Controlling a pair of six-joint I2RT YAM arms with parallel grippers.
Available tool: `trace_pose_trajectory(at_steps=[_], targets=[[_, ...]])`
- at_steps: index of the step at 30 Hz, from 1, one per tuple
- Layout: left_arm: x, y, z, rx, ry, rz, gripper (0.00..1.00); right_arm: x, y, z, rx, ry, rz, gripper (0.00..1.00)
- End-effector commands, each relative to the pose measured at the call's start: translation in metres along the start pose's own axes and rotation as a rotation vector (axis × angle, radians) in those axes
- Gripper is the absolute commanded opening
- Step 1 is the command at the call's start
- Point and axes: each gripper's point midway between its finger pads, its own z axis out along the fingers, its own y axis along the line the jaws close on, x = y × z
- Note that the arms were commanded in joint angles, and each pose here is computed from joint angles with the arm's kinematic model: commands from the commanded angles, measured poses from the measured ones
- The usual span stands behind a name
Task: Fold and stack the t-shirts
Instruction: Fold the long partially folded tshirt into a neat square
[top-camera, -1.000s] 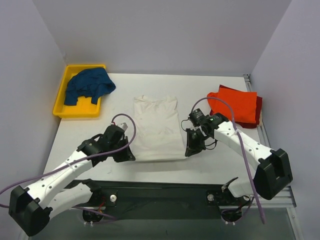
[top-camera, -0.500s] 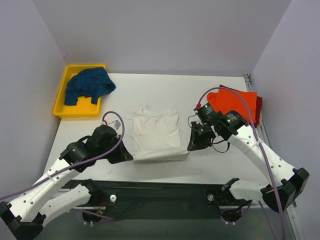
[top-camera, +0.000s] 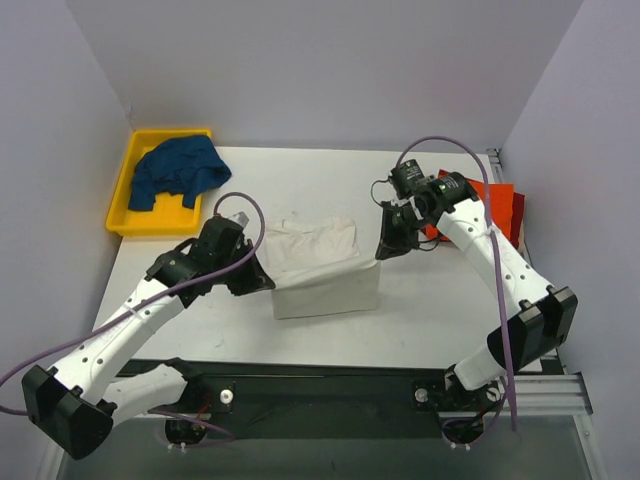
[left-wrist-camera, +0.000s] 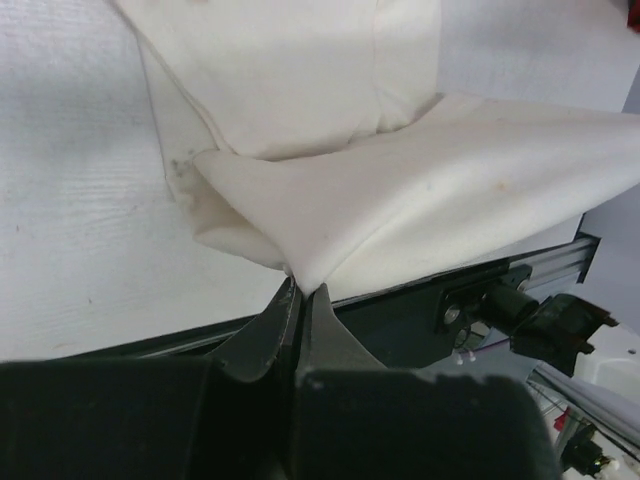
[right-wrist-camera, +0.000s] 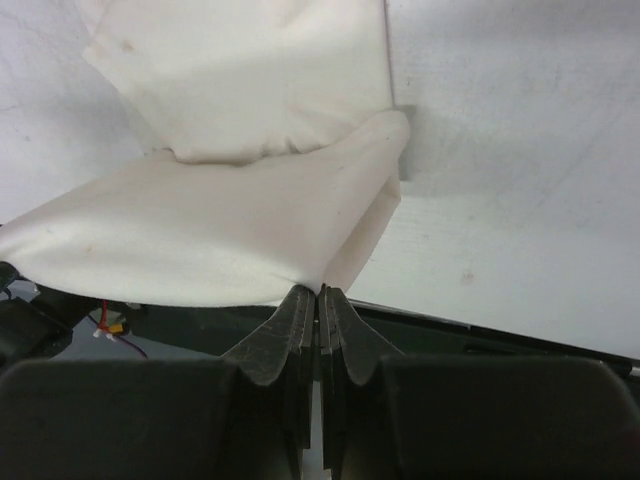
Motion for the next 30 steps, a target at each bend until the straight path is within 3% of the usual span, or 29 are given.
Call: trace_pose_trajectory(at_steps=[1,15,30], targets=[[-0.034,-0.018,-0.001,0.093,-0.059,0.019,0.00,-0.017,-0.005,-0.006,0.026,-0.007,-0.029,0.00],[-0.104,-0.006,0.046,0.097,-0.070,-0.029,0.00,-0.101,0.012,0.032,0.016,-0.027,-0.008,0.00],[-0.156,0.017,0.091,0.086,-0.073,-0.093,0.00,-0.155,0.006,0.085,0.019,-0.026,0.031,0.00]])
